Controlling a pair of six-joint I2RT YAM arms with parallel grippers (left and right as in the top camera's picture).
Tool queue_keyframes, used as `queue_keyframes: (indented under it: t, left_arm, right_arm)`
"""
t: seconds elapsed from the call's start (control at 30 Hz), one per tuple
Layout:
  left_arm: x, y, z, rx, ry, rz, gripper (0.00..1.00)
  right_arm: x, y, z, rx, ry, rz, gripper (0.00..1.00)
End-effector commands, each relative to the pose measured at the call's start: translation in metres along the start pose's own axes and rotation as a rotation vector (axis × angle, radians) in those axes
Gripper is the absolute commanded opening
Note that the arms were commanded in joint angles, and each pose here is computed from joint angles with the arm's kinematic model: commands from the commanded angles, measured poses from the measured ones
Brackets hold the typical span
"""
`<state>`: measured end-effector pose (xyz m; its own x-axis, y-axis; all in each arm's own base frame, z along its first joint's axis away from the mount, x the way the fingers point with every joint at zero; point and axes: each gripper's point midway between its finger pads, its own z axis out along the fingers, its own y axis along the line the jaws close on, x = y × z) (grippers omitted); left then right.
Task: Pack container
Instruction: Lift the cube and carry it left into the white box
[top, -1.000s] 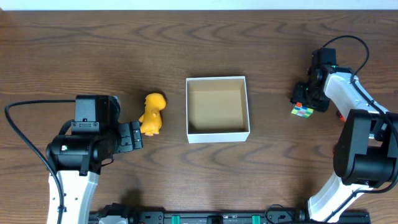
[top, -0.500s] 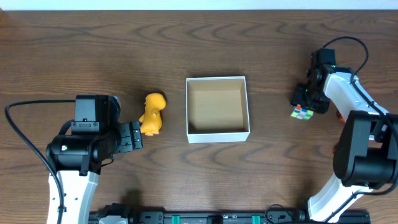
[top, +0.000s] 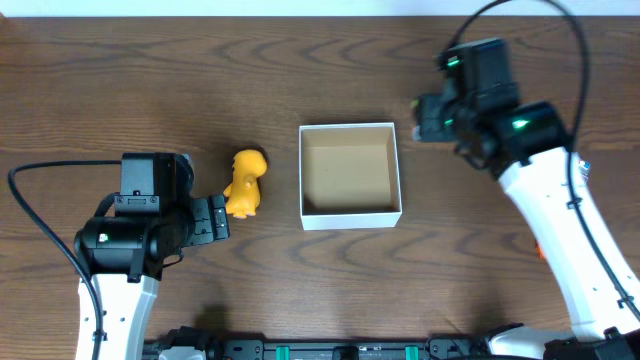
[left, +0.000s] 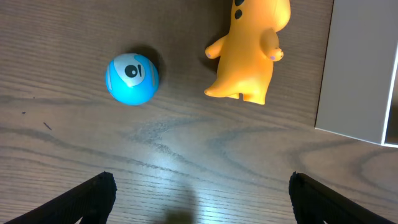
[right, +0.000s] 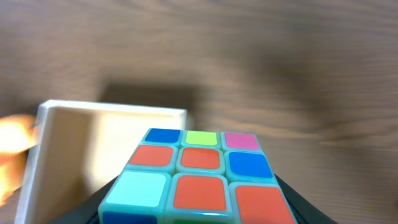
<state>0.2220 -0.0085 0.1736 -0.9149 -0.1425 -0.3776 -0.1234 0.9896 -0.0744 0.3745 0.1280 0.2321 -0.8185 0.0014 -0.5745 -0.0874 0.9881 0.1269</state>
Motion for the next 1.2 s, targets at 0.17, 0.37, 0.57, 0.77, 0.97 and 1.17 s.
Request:
queue_keyframes:
  t: [0.17,0.37,0.57,0.77,0.97,1.17]
  left_arm:
    - [-0.005,-0.001,-0.005,0.002,-0.018,0.003,0.91]
    - [-0.005,-0.001,-0.005,0.002,-0.018,0.003,0.91]
    - [-0.005,-0.001,-0.005,0.002,-0.018,0.003,0.91]
    - [-0.005,-0.001,-0.005,0.002,-0.018,0.003,0.91]
    - [-0.005,-0.001,-0.005,0.002,-0.018,0.003,0.91]
    - [-0.005,-0.001,-0.005,0.002,-0.018,0.003,0.91]
  right_arm:
    - [0.037,0.062,0.055,0.006,0.109,0.040,0.33]
    - [0.067,0.072,0.109,0.045,0.216,-0.002,0.34]
    - [0.072,0.053,0.142,0.102,0.242,0.051,0.34]
    - [0.074,0.040,0.154,0.124,0.261,0.075,0.37]
    - [0.084,0.039,0.161,0.131,0.296,0.067,0.45]
    - [0.086,0.041,0.162,0.130,0.299,0.061,0.70]
